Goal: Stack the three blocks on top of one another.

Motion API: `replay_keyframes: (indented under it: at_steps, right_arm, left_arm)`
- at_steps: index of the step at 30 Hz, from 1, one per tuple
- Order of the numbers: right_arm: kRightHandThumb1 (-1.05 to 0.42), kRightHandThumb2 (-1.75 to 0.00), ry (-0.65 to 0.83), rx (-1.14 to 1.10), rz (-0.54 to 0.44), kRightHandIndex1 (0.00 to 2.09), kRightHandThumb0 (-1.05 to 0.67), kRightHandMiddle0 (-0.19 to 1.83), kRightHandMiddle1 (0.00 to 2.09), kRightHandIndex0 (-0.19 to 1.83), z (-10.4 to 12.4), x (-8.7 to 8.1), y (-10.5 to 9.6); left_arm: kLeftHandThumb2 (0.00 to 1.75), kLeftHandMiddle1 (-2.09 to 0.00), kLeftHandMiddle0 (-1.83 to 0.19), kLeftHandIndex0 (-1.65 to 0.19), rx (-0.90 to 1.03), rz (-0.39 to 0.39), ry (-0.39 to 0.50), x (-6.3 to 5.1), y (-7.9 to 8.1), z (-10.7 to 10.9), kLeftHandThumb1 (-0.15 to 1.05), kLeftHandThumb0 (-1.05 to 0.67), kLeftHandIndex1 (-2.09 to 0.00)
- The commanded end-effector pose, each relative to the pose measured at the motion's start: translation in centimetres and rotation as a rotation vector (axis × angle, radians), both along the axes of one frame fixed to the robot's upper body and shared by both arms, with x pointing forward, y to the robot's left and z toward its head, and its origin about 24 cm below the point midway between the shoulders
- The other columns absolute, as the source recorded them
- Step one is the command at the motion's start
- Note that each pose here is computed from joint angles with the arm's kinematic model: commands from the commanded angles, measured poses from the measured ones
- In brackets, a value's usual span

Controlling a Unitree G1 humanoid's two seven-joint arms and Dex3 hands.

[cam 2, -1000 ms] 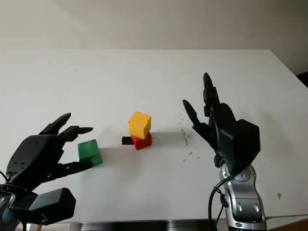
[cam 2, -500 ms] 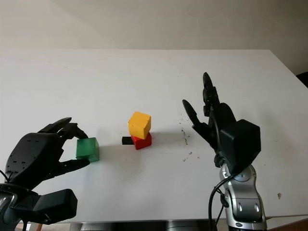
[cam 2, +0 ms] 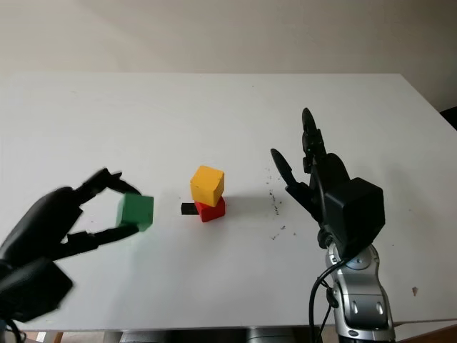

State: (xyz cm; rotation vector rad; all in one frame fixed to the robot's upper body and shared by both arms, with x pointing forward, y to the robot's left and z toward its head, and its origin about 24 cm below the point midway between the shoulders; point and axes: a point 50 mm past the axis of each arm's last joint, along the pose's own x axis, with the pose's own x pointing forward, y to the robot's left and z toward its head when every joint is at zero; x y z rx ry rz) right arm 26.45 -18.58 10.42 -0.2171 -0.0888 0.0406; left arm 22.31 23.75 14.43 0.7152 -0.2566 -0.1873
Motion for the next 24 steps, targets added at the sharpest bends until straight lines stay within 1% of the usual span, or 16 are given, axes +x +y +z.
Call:
replay_keyframes:
  at_steps: [1,4,7,11,15,16,18,19,21,24]
  right_arm:
    - [-1.05,-0.34,-0.029,0.000,0.008,0.05,-0.64,-0.03,0.05,-0.11,0.6,0.3,0.1]
    - [-1.05,-0.35,-0.030,-0.014,0.004,0.06,-0.64,-0.03,0.06,-0.10,0.6,0.3,0.1]
    - [-1.05,-0.35,-0.028,-0.026,0.003,0.06,-0.64,-0.02,0.06,-0.10,0.6,0.4,0.1]
    - [-1.05,-0.35,-0.026,-0.020,0.004,0.06,-0.65,-0.02,0.06,-0.09,0.6,0.4,0.1]
    - [-1.05,-0.35,-0.025,-0.018,0.006,0.06,-0.65,-0.02,0.06,-0.09,0.6,0.5,0.2]
    - [-1.05,-0.35,-0.026,-0.018,0.005,0.06,-0.65,-0.01,0.06,-0.09,0.6,0.5,0.2]
    - [-1.05,-0.35,-0.024,-0.010,0.008,0.05,-0.65,-0.02,0.06,-0.10,0.6,0.5,0.2]
    - [-1.05,-0.35,-0.024,-0.009,0.009,0.05,-0.65,-0.02,0.06,-0.10,0.6,0.5,0.3]
    - [-1.05,-0.35,-0.027,-0.017,0.011,0.05,-0.65,-0.02,0.05,-0.10,0.6,0.5,0.2]
    - [-1.05,-0.35,-0.031,-0.023,0.011,0.05,-0.64,-0.02,0.06,-0.10,0.6,0.4,0.1]
  left_arm:
    - [0.14,-0.07,-0.37,-0.39,-0.061,-0.030,-0.036,0.9,0.4,1.3,1.05,-0.48,-1.17]
    - [0.14,-0.07,-0.39,-0.37,-0.106,-0.066,-0.051,1.9,0.7,2.5,1.05,-0.49,-1.19]
    - [0.10,-0.07,-0.42,-0.41,-0.138,-0.070,-0.053,3.0,0.8,3.5,1.05,-0.48,-1.17]
    - [0.06,-0.07,-0.44,-0.47,-0.180,-0.079,-0.046,4.7,0.4,4.6,1.04,-0.48,-1.24]
    - [0.05,-0.06,-0.43,-0.46,-0.253,-0.158,-0.010,6.9,-1.2,5.4,1.02,-0.45,-1.26]
    - [0.05,-0.05,-0.42,-0.42,-0.261,-0.171,-0.004,7.2,-1.5,5.4,1.03,-0.46,-1.32]
    - [0.06,-0.05,-0.42,-0.41,-0.270,-0.193,0.014,8.1,-2.5,5.4,1.03,-0.47,-1.37]
    - [0.06,-0.05,-0.41,-0.41,-0.273,-0.200,0.020,8.4,-2.8,5.4,1.03,-0.47,-1.37]
    - [0.06,-0.05,-0.41,-0.42,-0.303,-0.232,0.042,9.2,-4.0,5.1,1.04,-0.47,-1.37]
    - [0.07,-0.04,-0.38,-0.37,-0.348,-0.268,0.075,10.1,-5.5,4.4,1.05,-0.45,-1.44]
